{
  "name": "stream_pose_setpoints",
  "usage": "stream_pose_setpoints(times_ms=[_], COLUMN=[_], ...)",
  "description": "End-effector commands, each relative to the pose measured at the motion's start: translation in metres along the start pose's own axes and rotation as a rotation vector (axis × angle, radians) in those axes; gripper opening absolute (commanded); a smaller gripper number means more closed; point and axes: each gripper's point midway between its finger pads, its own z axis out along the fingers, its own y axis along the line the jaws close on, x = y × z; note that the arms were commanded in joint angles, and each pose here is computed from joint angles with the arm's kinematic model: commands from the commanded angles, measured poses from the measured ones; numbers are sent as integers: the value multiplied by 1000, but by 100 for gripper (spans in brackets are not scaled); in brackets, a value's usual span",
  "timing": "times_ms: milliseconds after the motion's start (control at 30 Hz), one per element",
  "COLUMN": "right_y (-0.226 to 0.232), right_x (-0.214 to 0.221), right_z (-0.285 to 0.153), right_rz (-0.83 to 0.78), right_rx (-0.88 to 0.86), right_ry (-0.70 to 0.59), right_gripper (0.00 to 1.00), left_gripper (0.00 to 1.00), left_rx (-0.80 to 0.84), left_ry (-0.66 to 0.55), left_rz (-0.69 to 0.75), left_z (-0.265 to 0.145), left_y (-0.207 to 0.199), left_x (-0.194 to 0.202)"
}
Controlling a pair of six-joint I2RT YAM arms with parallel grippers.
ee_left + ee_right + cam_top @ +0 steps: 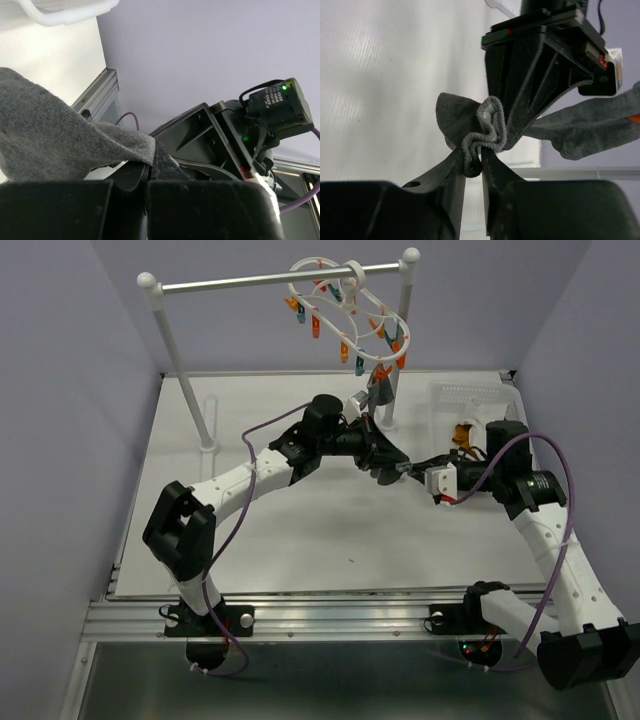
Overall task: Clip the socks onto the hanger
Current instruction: Pick up the sock from the bin.
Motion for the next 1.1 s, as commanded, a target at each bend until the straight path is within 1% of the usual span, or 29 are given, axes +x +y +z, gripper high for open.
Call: stream_pose_setpoints(times_ms=[0,33,100,167,200,233,333,400,433,467,500,567,600,633,667,700,767,800,867,900,967,1000,1067], right_y=[-43,-48,-57,-69,-74,-79,-80,-81,-85,-93,-97,-104,-108,-111,-112,-118,-118,-121,-117,-116,-118,-118,-120], right_x=[-16,-14,-15,-13,-11,-6,1,6,12,12,16,21,25,33,44,54,67,72,75,79,79,81,91], right_z=[-1,1,1,1,1,2,6,8,9,8,7,8,9,7,10,6,6,7,9,11,10,9,7], right_rz=[83,109,161,172,193,239,300,340,371,391,475,495,520,591,638,696,759,800,849,893,931,943,997], right_rx=[108,113,125,150,167,185,189,190,207,233,268,297,317,356,369,422,448,462,444,440,446,449,482], right_ry=[-64,-75,-78,-76,-69,-60,-60,-52,-34,-34,-21,-20,-17,13,37,77,119,133,148,154,166,177,221], right_gripper=[19,12,10,5,1,1,1,1,1,1,1,1,1,1,1,1,1,1,1,1,1,1,1], left_gripper=[0,0,0,0,0,0,0,21,45,60,75,92,95,99,99,99,99,99,99,99,99,99,99], left_rx=[59,62,78,87,97,105,111,107,107,104,107,109,93,81,76,12,-7,-19,-28,-73,-89,-109,-94], left_ry=[-42,-48,-60,-72,-84,-104,-126,-146,-153,-168,-172,-177,-176,-185,-198,-205,-213,-217,-238,-254,-282,-279,-287], left_rz=[61,68,83,81,85,92,127,146,166,178,190,250,261,284,368,358,429,488,559,597,668,688,811], left_z=[-10,-12,-14,-19,-22,-27,-34,-39,-42,-45,-47,-49,-51,-52,-53,-51,-52,-52,-55,-57,-61,-63,-64], left_y=[-11,-12,-16,-13,-15,-17,-18,-16,-16,-15,-16,-19,-16,-15,-23,-11,-16,-21,-33,-27,-38,-37,-55], left_x=[-7,-8,-10,-15,-18,-23,-27,-33,-35,-40,-42,-46,-48,-54,-60,-66,-71,-74,-80,-85,-90,-89,-86])
